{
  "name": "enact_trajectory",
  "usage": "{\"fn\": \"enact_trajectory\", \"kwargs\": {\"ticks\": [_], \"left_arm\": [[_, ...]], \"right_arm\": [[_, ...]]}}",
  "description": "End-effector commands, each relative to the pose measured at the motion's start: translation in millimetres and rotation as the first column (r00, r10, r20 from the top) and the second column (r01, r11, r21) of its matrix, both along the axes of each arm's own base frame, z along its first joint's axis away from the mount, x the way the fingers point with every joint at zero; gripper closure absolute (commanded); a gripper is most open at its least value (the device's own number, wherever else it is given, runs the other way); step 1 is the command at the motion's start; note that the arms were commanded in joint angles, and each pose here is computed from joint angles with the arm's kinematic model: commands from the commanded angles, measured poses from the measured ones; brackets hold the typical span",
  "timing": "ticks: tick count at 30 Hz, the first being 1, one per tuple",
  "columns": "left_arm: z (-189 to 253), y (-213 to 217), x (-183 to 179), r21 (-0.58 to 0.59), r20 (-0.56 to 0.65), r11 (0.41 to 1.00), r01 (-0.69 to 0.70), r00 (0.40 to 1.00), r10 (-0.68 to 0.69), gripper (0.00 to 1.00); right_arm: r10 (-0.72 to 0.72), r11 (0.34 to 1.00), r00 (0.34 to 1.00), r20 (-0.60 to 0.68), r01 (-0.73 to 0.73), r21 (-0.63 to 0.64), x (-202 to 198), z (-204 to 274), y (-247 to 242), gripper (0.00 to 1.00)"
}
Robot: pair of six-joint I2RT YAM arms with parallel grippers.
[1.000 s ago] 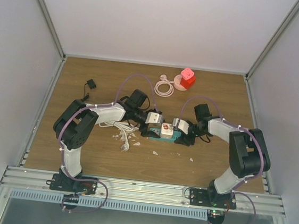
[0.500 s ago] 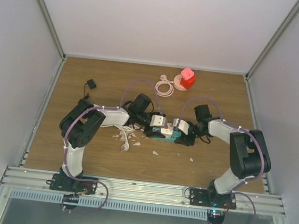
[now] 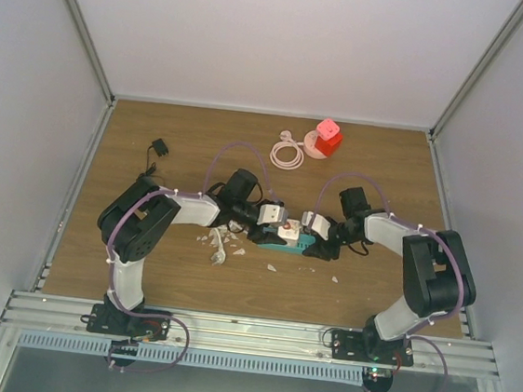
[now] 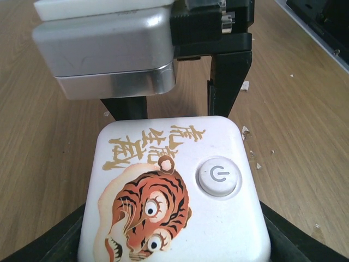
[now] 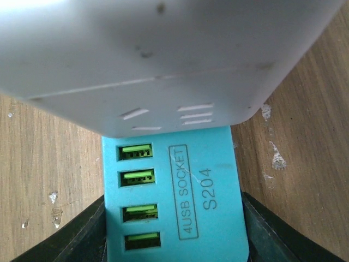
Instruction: Pull the plug off the socket
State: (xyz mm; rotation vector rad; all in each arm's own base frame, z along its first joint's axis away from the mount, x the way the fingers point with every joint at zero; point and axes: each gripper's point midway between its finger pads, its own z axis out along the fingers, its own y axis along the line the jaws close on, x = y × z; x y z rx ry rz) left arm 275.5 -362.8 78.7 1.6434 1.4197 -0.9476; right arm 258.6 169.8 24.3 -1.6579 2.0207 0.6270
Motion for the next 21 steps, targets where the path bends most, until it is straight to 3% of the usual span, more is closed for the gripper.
{"fn": "enact_trajectory", "kwargs": {"ticks": [1, 10, 14, 21], "left_arm": [[30.9, -1.5, -8.3, -0.100, 0.011, 0.993, 0.055, 0.998, -0.054, 0.59], [13.9, 10.7, -13.1, -0.035, 0.062, 0.998, 0.052, 0.997, -0.050, 0.61], [11.9, 11.9, -15.5, -0.029, 0.045, 0.998, 0.052, 0.998, -0.051, 0.62], [43.8, 11.7, -16.4, -0.117, -0.036, 0.992, 0.052, 0.998, -0.057, 0.62]], "right_arm": [[-0.023, 1.000, 0.999, 0.028, 0.023, -0.011, 4.7, -0.4, -4.7, 0.61], [-0.025, 0.999, 0.999, 0.027, 0.024, 0.047, 8.9, 9.5, 3.3, 0.50], [-0.019, 0.997, 0.999, 0.032, 0.017, 0.077, 11.5, 16.3, 8.8, 0.55], [-0.006, 0.999, 0.999, 0.038, 0.005, 0.040, 2.7, 3.9, 2.6, 0.63]]}}
